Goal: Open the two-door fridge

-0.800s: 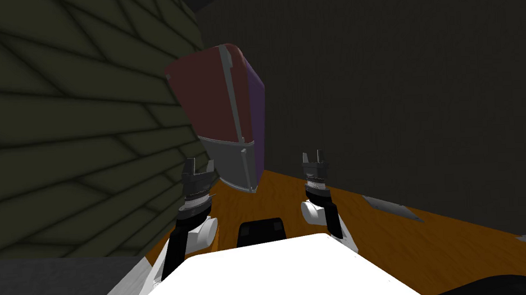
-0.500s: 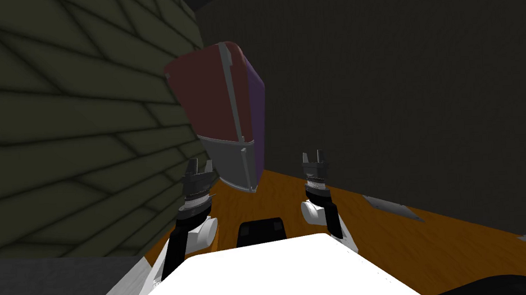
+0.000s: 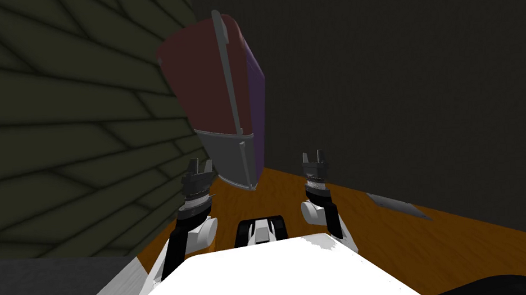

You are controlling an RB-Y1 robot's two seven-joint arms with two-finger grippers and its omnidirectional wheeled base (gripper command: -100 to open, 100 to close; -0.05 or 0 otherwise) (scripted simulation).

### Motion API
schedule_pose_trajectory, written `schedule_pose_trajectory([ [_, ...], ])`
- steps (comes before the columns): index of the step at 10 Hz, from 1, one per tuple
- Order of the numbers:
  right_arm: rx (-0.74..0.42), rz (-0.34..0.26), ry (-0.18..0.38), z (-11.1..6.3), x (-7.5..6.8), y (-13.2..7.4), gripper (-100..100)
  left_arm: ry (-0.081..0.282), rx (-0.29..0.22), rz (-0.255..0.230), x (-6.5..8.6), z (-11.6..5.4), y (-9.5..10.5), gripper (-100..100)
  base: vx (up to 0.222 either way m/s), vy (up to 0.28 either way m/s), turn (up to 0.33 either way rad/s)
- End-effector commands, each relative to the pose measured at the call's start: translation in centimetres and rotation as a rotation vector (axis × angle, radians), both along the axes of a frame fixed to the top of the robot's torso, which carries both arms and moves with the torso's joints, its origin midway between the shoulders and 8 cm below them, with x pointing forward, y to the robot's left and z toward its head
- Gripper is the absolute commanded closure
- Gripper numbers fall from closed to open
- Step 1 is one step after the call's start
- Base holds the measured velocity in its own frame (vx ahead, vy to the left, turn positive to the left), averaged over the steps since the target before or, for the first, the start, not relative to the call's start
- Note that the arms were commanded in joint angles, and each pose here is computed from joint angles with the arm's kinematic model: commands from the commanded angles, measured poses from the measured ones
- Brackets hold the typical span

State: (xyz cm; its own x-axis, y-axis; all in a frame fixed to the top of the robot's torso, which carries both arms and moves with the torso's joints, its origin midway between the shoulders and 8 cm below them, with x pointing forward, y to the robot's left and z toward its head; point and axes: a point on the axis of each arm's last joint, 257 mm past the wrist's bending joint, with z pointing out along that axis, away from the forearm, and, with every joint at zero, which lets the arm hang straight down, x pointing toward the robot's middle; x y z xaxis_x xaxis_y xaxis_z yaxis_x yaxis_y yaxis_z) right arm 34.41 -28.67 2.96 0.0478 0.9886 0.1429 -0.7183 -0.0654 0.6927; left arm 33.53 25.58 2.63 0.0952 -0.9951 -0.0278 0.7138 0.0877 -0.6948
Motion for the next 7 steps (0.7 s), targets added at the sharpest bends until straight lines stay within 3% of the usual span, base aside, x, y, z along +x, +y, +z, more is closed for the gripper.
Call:
schedule_pose_trajectory([
  [1,0.0,0.0,0.0,0.0,0.0,0.0,0,0.0,0.0,0.0,0.0,0.0,0.0,0,0.0,0.0,0.0],
  [2,0.0,0.0,0.0,0.0,0.0,0.0,0,0.011,0.021,-0.02,0.3,-0.4,-0.3,-100,0.015,-0.016,0.007],
  [7,0.0,0.0,0.001,0.0,0.0,0.0,0,0.078,0.104,-0.121,2.0,-2.9,-1.4,-100,0.043,-0.064,0.02],
])
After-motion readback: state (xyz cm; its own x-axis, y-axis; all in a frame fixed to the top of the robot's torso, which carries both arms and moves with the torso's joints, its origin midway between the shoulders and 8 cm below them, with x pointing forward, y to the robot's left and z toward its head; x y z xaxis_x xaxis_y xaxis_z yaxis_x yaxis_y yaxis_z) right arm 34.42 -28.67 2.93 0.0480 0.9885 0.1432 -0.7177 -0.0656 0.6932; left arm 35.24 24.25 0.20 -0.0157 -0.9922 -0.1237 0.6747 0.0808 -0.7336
